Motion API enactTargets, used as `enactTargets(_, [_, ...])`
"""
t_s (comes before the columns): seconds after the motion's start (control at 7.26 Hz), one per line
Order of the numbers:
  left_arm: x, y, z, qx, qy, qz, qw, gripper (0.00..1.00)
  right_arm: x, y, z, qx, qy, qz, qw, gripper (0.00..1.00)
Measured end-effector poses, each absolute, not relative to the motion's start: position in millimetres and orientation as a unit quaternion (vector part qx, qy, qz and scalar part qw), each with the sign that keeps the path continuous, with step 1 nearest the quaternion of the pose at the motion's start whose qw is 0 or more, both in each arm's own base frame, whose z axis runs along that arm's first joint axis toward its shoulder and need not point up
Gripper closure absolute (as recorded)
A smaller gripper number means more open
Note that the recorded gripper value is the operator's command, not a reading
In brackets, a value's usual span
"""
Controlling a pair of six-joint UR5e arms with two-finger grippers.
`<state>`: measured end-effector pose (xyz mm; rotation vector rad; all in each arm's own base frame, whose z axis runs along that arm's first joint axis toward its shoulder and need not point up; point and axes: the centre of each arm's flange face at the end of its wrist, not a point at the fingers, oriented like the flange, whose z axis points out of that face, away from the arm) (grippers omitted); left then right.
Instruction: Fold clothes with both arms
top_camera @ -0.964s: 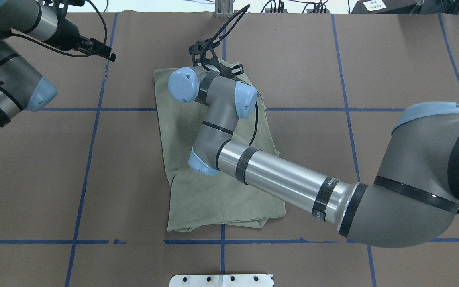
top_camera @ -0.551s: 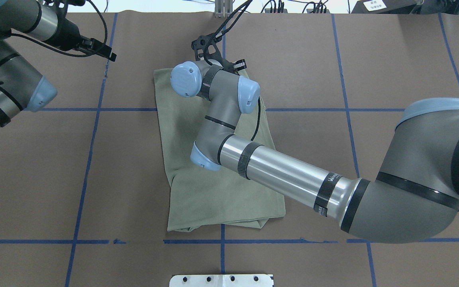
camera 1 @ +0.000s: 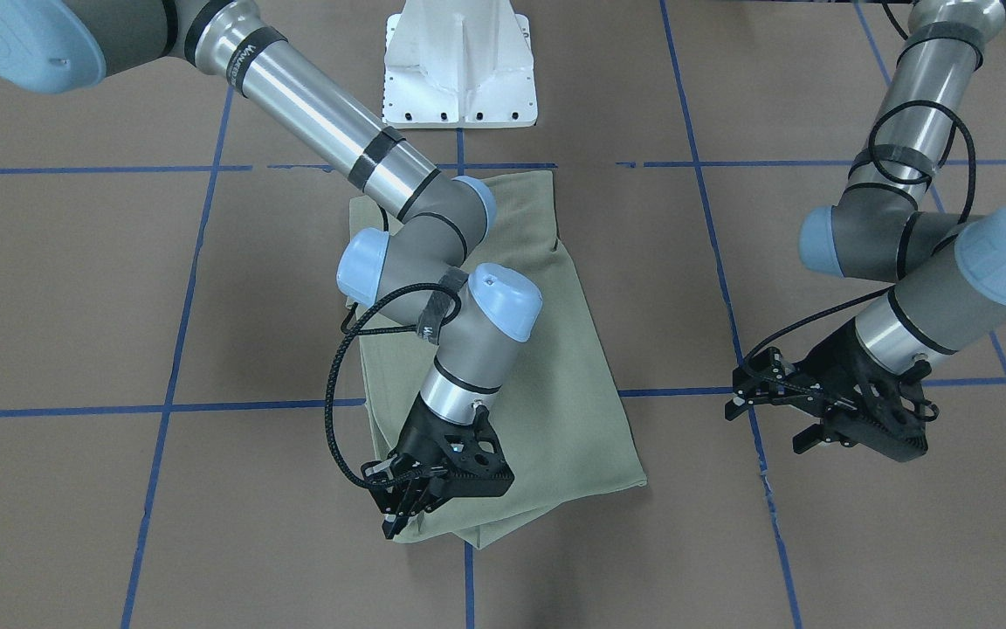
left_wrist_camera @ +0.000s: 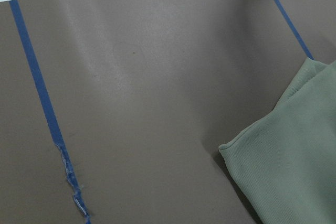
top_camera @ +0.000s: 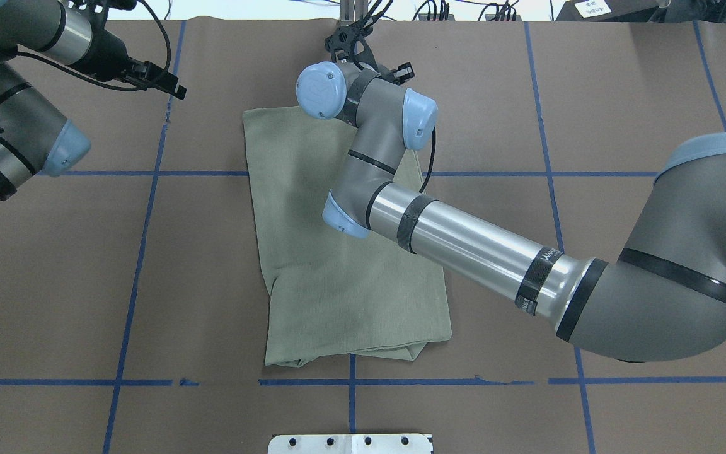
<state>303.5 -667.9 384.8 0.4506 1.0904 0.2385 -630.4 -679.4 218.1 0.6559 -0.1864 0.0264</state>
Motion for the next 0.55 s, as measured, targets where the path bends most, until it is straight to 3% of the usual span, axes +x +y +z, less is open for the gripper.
enactTargets(0.55, [302.9,-668.3,383.9,0.207,0.514,0.104,0.826,0.00,-593.8,-699.7,201.6,0.290,-0.189,0.018,0.938,0.00])
